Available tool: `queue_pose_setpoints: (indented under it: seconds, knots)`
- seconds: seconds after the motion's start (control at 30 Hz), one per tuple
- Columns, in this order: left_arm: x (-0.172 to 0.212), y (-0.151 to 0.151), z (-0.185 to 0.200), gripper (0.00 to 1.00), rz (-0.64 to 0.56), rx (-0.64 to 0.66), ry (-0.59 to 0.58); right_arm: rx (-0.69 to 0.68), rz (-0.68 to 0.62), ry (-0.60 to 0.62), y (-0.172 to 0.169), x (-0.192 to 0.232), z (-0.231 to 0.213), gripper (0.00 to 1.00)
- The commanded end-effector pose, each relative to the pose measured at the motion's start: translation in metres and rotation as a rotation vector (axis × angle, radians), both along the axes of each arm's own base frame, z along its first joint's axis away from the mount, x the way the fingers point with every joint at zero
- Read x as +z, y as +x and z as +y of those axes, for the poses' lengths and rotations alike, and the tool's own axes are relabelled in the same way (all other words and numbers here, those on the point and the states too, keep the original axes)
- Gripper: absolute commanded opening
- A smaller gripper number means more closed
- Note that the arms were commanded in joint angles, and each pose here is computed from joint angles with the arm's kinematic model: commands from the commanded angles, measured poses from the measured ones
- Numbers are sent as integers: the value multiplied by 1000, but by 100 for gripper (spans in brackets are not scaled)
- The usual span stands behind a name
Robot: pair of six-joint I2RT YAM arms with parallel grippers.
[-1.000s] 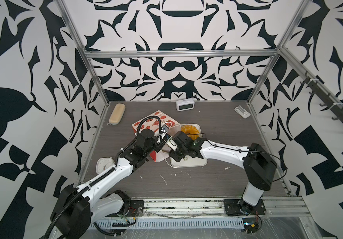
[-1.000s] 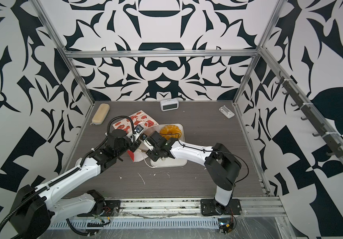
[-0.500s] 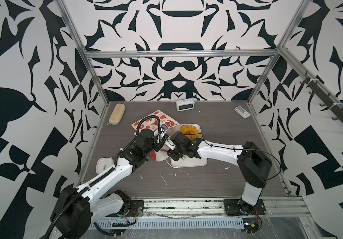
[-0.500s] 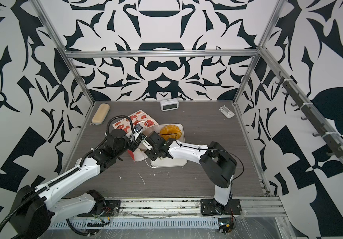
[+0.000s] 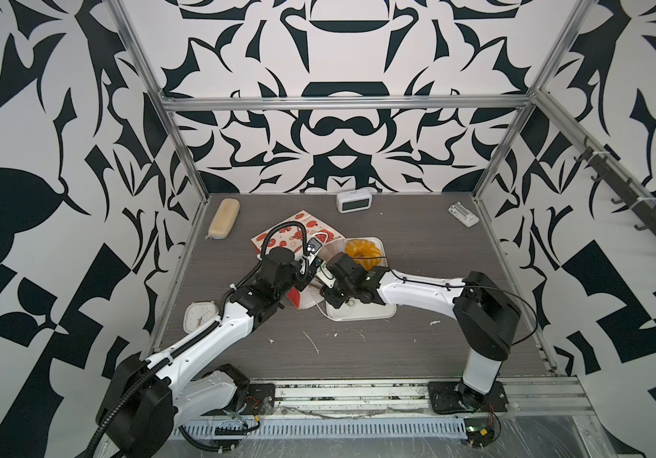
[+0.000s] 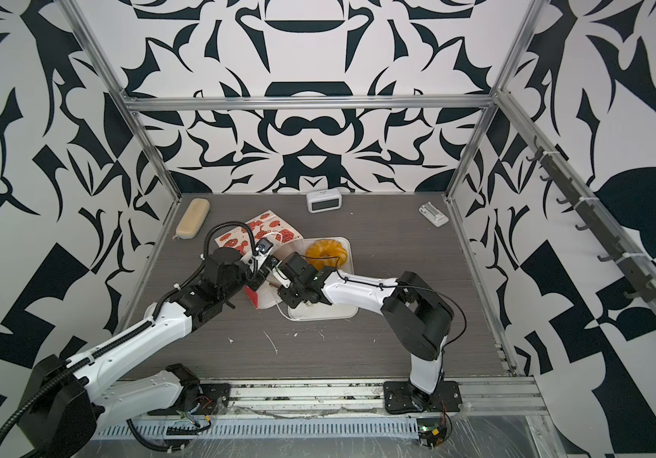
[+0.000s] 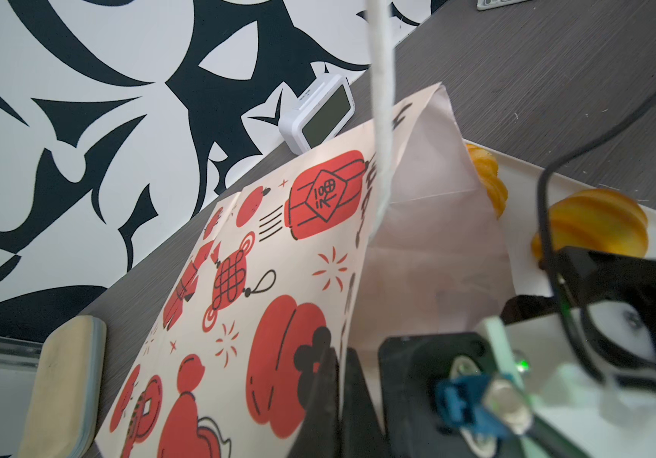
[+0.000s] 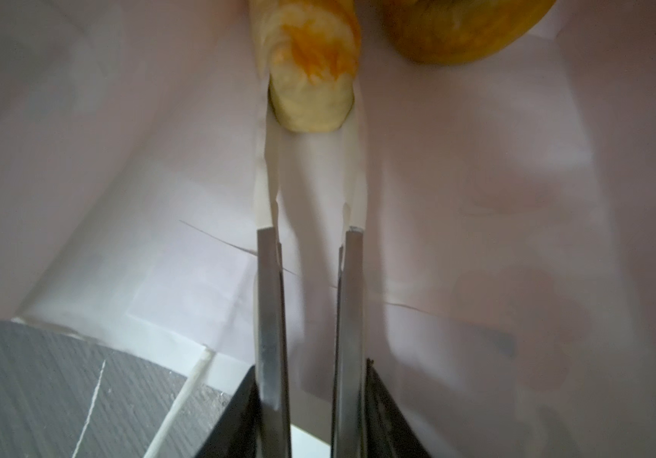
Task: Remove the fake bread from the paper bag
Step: 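Pinch the pale twisted bread with the tongs and pull it out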
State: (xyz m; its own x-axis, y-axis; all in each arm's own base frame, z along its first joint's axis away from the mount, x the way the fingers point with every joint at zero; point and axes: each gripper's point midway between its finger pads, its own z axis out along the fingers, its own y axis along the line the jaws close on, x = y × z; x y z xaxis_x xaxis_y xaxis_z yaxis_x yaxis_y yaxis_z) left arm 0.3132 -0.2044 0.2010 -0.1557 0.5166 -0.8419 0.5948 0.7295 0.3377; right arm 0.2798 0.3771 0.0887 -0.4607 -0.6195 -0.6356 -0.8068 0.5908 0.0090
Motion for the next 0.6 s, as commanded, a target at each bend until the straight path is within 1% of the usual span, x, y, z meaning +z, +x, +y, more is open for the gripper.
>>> queue_pose_setpoints:
  seconds: [0.0, 0.2, 0.37, 0.57]
  knots:
    - [13, 3, -1, 1, -42, 10, -35, -19, -87, 83, 5, 40, 2, 28]
    - [13, 5, 1, 1, -44, 23, -32, -54, -110, 67, -3, 50, -21, 26]
    - [13, 8, 1, 1, -45, 35, -26, -90, -112, 21, -11, 54, -46, 25]
    - [11, 14, 0, 1, -43, 50, -21, -130, -117, -5, -24, 62, -75, 23]
